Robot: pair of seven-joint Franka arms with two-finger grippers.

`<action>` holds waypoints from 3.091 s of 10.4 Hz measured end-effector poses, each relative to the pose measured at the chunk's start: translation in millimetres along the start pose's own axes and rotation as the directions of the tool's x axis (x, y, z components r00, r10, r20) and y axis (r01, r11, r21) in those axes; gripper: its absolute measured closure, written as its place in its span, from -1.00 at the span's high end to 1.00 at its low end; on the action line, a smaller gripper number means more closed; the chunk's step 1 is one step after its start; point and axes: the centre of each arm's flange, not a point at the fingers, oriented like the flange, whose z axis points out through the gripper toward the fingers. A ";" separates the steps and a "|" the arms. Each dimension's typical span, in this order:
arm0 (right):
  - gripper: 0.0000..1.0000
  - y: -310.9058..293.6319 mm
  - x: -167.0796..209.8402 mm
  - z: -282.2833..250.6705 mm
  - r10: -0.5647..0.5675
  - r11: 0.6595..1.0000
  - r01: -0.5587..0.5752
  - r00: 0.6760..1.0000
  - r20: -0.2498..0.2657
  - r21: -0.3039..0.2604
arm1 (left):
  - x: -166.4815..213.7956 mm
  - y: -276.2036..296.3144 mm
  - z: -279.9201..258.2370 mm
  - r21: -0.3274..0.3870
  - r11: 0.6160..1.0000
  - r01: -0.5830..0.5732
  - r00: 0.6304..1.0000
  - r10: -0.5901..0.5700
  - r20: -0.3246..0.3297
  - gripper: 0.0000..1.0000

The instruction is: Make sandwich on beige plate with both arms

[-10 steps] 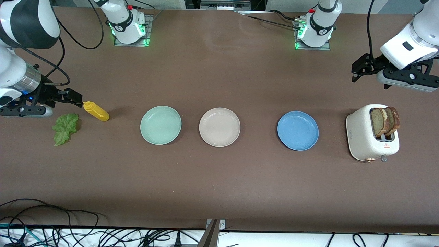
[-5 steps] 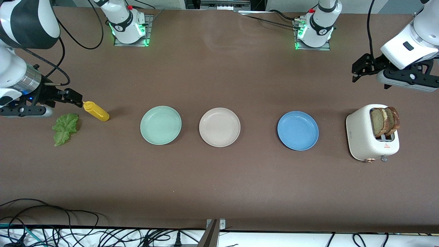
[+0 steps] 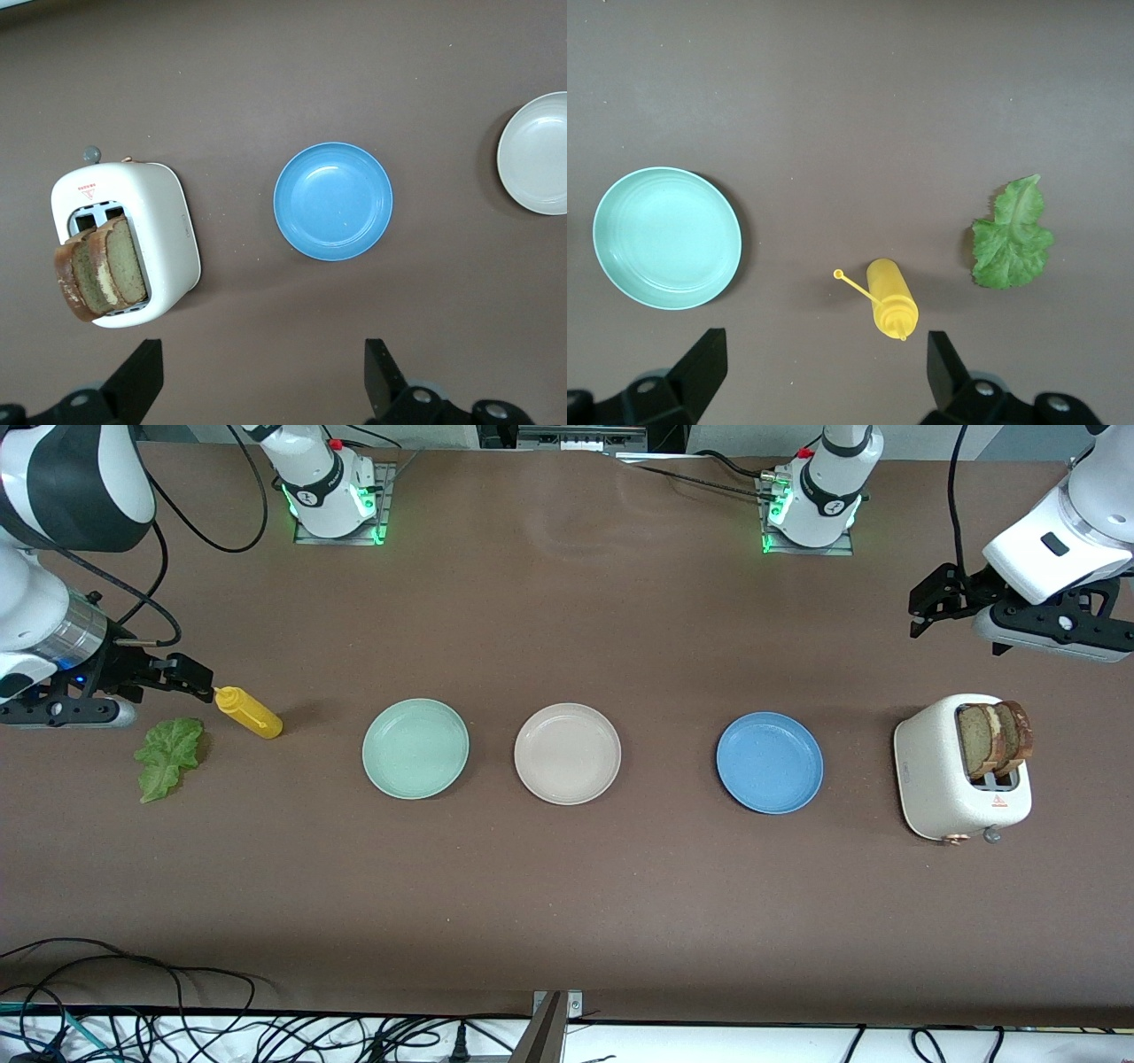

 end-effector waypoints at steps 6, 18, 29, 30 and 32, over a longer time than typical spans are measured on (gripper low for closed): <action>1.00 0.1 0.0 0.1 0.000 1.000 0.000 1.000 0.000 0.000 | 0.0 -2.8 0.6 0.000 1.000 0.005 1.000 -0.005 0.001 1.00; 1.00 0.5 0.2 0.7 0.001 1.000 -0.001 1.000 0.001 0.000 | 4.0 -49.0 16.8 0.036 0.997 0.072 0.997 -0.073 0.018 1.00; 1.00 1.6 0.6 2.2 0.003 1.000 -0.003 1.000 0.004 0.001 | 29.0 -180.2 128.8 0.044 0.983 0.178 0.981 -0.181 0.074 1.00; 1.00 1.7 0.6 2.2 0.003 1.000 -0.003 1.000 0.004 0.001 | 33.6 -187.2 146.8 0.038 0.982 0.183 0.980 -0.185 0.069 1.00; 1.00 1.6 0.7 2.3 0.003 1.000 -0.003 1.000 0.004 0.001 | 40.0 -189.3 179.9 0.034 0.983 0.179 0.982 -0.180 0.048 1.00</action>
